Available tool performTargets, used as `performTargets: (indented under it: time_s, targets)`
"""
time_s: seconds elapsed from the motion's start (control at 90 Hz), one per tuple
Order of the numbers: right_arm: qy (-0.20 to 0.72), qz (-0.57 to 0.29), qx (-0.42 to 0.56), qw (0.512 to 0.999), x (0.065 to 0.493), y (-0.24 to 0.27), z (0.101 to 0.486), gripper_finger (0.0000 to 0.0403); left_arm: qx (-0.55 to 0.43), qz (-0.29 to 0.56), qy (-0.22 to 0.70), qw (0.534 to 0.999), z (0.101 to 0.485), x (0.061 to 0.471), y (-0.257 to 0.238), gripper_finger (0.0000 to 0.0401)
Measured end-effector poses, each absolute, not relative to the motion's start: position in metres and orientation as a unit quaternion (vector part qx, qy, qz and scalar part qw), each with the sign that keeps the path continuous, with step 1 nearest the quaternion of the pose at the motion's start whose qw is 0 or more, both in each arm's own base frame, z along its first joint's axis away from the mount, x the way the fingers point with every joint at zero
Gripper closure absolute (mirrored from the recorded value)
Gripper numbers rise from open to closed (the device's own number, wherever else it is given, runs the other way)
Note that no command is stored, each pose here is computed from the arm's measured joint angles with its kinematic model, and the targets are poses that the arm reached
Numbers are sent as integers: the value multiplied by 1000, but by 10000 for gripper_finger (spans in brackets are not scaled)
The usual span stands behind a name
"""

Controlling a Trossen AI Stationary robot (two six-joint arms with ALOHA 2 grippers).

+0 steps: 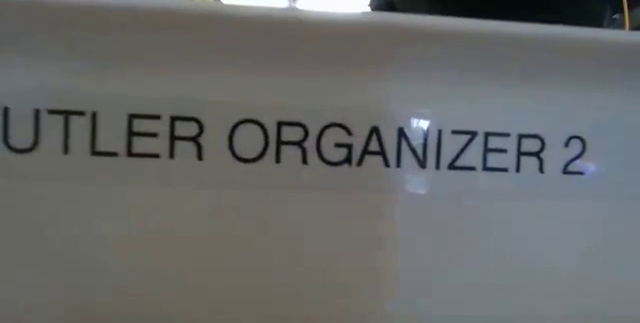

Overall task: Sort silverware
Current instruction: Put the blue fork into the white silverware tray

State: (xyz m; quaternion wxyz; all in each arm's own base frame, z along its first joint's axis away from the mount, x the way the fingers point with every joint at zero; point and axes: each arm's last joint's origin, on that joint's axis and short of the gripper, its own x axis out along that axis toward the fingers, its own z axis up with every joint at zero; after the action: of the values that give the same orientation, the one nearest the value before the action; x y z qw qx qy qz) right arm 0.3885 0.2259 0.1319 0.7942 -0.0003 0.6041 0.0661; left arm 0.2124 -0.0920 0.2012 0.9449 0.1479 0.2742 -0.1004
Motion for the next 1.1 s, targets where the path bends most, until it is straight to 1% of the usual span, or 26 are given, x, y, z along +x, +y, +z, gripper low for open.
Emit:
performTargets:
  time_s: [0.111, 0.2, 0.311, 0.411, 0.767, 1.1]
  targets:
    - [601, 68, -11, 796, 386, 229, 133, 234, 147, -100, 275, 945, 201, 212, -92, 401]
    - [602, 66, -18, 796, 384, 230, 132, 251, 147, -100, 275, 945, 201, 212, -92, 401]
    - [620, 65, -6, 782, 382, 229, 130, 273, 147, -100, 275, 945, 201, 212, -92, 401]
    - [624, 63, -7, 779, 381, 228, 130, 284, 147, -100, 275, 945, 201, 212, -92, 401]
    - [622, 60, -10, 781, 381, 229, 130, 289, 147, -100, 275, 945, 201, 212, -92, 401]
    - [618, 66, 1, 783, 382, 231, 130, 364, 148, -100, 275, 945, 201, 212, -92, 401]
